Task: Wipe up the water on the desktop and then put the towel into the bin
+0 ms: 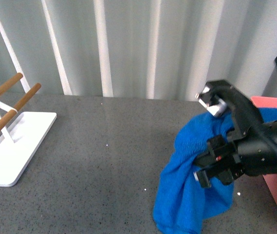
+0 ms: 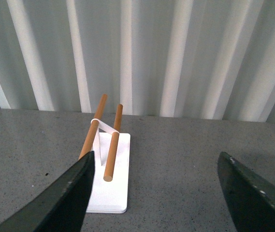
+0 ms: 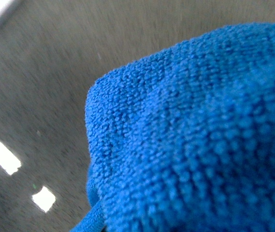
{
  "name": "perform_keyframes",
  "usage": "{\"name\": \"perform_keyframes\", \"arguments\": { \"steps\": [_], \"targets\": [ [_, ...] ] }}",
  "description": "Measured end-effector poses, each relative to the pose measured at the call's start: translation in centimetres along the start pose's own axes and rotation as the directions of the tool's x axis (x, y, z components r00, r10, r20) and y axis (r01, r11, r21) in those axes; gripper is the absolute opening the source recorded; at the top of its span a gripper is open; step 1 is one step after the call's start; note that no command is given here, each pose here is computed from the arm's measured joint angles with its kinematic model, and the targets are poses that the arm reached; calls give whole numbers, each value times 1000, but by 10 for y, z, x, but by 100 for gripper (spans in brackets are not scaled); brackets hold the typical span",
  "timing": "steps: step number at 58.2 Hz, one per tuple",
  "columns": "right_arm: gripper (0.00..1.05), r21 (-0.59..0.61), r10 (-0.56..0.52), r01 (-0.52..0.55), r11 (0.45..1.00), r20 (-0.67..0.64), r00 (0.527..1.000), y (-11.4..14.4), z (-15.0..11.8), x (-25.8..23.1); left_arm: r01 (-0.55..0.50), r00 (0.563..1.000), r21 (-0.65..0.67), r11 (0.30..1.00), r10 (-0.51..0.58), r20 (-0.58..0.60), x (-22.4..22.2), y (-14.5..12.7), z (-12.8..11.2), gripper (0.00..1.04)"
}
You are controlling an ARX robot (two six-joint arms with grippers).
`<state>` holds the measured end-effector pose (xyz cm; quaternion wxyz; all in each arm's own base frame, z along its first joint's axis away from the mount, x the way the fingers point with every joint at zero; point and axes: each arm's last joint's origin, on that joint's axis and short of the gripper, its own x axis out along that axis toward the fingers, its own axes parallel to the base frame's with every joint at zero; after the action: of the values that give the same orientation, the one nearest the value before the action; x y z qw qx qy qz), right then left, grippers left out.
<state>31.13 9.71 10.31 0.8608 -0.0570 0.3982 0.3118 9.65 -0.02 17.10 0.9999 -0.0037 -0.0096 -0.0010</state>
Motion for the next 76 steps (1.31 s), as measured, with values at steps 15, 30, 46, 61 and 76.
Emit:
{"name": "perform_keyframes", "arguments": {
  "steps": [15,30,46,61,76],
  "targets": [
    [5,-148,-80,42,988,-267,960,-42,7,56,0,1000,2,1000,0,0,0,0,0,98],
    [5,-231,-137,70,970,-288,948,-56,51,97,0,1000,2,1000,0,0,0,0,0,98],
    [5,-258,-79,24,966,-204,976,-42,96,142,0,1000,3,1000,0,0,0,0,0,98],
    [5,-296,61,-108,949,-163,985,7,114,170,0,1000,3,1000,0,0,0,0,0,98],
    [5,-299,220,-251,921,-136,966,42,113,178,0,1000,3,1000,0,0,0,0,0,98]
  ]
}}
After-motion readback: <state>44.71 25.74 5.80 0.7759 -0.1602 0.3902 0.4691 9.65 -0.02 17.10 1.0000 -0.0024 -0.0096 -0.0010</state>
